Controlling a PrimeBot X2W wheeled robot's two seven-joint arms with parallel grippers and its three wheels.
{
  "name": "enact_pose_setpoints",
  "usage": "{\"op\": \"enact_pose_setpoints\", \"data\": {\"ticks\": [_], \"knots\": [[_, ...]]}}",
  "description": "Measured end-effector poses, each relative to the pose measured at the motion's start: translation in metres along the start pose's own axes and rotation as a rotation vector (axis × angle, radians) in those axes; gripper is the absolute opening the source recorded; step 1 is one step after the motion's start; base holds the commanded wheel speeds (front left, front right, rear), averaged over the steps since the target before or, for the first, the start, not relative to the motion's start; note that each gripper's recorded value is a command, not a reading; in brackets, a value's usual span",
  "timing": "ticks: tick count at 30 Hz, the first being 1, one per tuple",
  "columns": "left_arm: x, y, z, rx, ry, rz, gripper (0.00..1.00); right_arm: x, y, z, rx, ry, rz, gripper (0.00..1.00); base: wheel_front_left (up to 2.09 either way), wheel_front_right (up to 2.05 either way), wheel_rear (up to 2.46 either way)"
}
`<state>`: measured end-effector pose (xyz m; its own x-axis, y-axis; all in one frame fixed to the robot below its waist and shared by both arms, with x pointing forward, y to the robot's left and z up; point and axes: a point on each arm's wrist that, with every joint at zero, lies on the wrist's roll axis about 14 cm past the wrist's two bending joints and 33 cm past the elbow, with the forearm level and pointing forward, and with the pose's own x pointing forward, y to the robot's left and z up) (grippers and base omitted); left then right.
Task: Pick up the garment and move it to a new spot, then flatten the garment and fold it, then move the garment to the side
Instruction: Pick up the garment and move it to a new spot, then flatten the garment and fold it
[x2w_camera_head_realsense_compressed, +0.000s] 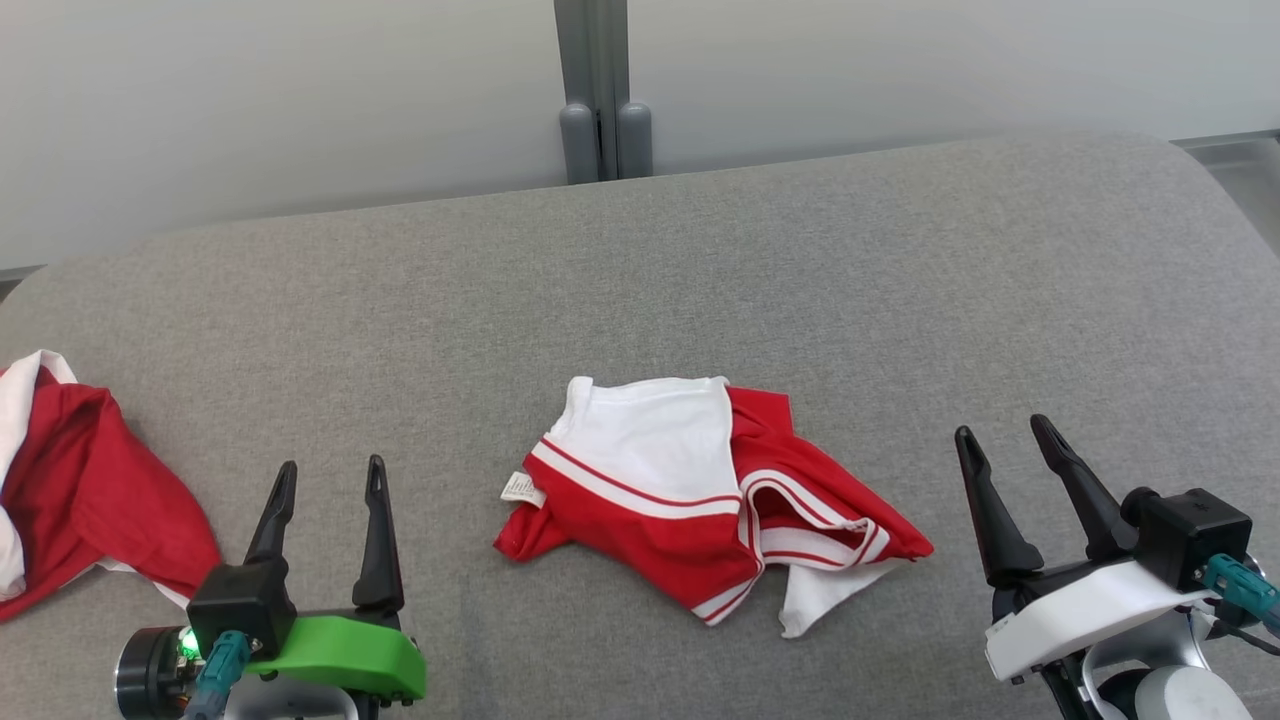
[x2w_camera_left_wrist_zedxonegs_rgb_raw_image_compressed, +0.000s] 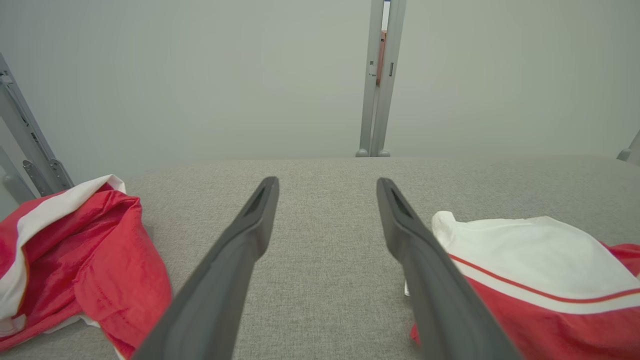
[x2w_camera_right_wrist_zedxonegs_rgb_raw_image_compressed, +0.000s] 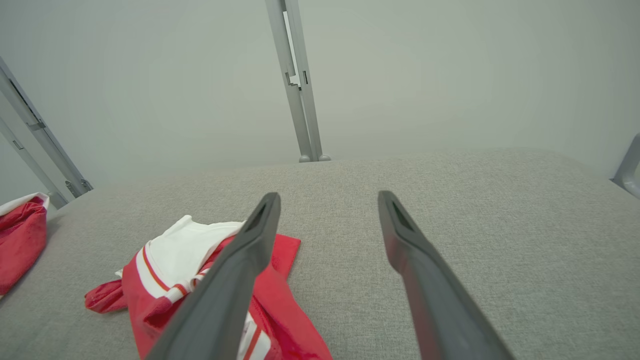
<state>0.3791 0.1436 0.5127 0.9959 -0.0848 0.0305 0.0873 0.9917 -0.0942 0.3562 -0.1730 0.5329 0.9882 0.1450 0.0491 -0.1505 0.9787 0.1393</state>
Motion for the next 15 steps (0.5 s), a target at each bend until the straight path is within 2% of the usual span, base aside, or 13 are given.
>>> {"op": "enact_pose_setpoints", "data": {"ticks": [9, 11, 15], "knots": [[0.001, 0.002, -0.001, 0.002, 0.003, 0.006, 1.0, 0.004, 0.007, -0.006, 0.001, 0.019, 0.024, 1.0, 0.0, 0.0, 0.0], [0.001, 0.003, -0.002, 0.002, 0.006, 0.009, 1.0, 0.006, 0.016, -0.012, 0.0, 0.044, 0.055, 1.0, 0.0, 0.0, 0.0], [0.005, 0.003, -0.002, 0.0, 0.003, 0.011, 1.0, 0.008, 0.058, -0.032, 0.03, 0.123, 0.188, 1.0, 0.0, 0.0, 0.0]]}}
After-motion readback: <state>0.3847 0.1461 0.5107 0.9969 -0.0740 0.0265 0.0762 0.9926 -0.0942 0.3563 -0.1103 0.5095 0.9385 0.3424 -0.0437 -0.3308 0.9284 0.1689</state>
